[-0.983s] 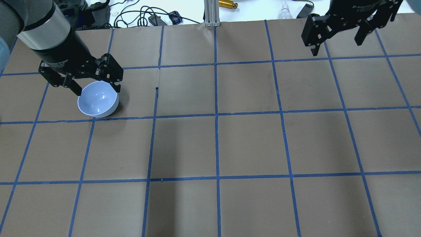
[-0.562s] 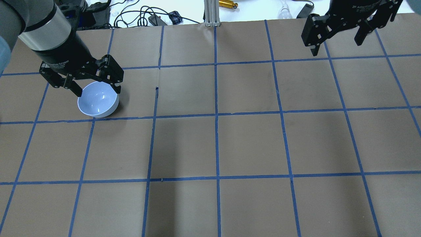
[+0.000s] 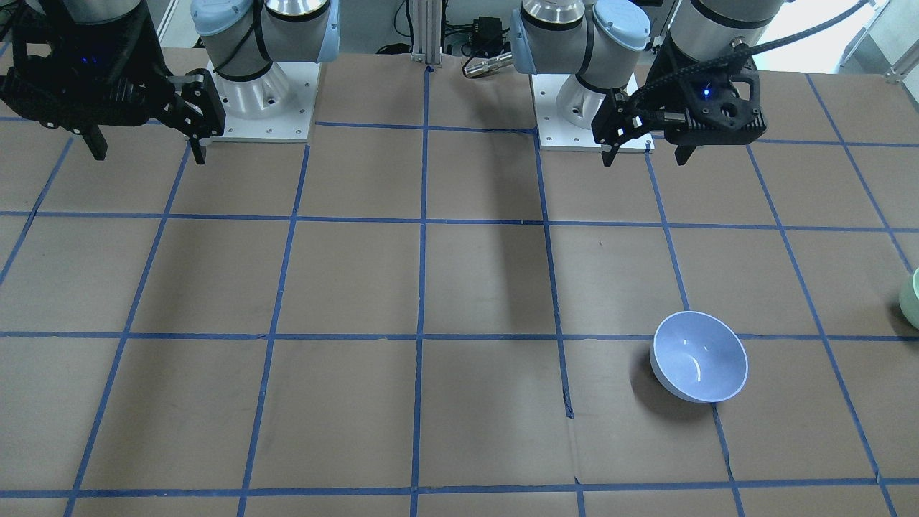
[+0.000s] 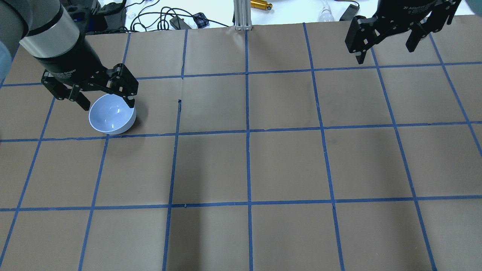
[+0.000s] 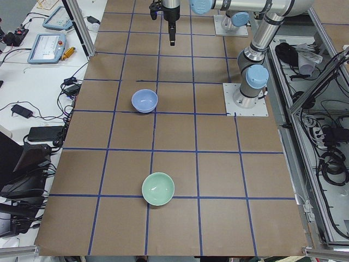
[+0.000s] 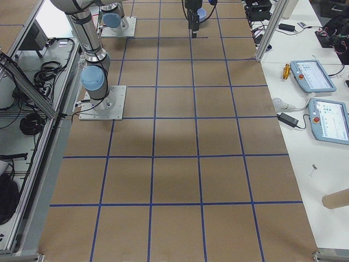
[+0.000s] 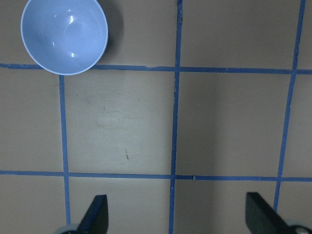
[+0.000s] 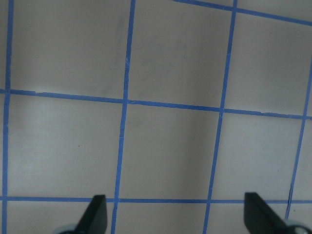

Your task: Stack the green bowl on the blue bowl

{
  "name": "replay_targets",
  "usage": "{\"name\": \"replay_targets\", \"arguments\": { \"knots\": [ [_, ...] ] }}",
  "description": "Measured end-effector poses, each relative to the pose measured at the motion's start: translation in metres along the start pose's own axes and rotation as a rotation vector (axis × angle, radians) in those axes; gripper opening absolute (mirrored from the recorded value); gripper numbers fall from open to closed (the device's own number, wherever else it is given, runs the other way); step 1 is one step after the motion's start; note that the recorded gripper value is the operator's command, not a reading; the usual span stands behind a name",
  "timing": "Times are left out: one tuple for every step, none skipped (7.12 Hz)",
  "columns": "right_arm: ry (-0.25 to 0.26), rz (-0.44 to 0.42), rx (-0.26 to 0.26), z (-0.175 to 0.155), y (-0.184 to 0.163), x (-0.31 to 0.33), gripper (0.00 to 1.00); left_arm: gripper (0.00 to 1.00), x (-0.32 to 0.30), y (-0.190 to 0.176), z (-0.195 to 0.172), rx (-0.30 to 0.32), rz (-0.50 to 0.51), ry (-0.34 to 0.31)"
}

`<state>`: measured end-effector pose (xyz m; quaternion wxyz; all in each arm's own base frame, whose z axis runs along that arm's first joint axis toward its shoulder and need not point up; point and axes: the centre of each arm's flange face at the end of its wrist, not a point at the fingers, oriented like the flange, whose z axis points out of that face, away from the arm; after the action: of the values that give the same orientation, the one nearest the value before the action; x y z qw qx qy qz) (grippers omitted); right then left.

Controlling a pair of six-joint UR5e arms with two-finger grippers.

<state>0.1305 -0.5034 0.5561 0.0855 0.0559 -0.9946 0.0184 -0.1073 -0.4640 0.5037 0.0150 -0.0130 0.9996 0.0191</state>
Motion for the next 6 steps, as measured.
{"name": "replay_targets", "arguments": {
  "knots": [
    [0.0, 0.0, 0.0, 0.0, 0.0, 0.0, 1.0, 1.0, -0.001, 0.0, 0.001, -0.002, 0.005, -0.006],
    [0.0, 0.0, 0.0, 0.0, 0.0, 0.0, 1.0, 1.0, -0.001, 0.0, 0.002, -0.005, 0.007, -0.008],
    [0.0, 0.0, 0.0, 0.0, 0.0, 0.0, 1.0, 1.0, -0.001, 0.001, 0.003, -0.007, 0.008, -0.009],
    [0.0, 0.0, 0.0, 0.0, 0.0, 0.0, 1.0, 1.0, -0.002, 0.0, 0.005, -0.006, 0.021, -0.01],
    [0.0, 0.0, 0.0, 0.0, 0.0, 0.0, 1.0, 1.0, -0.007, -0.002, 0.005, -0.003, 0.069, -0.009],
    [0.0, 0.001, 0.0, 0.0, 0.0, 0.0, 1.0, 1.0, -0.029, -0.007, 0.003, 0.002, 0.136, -0.008]
  ]
}}
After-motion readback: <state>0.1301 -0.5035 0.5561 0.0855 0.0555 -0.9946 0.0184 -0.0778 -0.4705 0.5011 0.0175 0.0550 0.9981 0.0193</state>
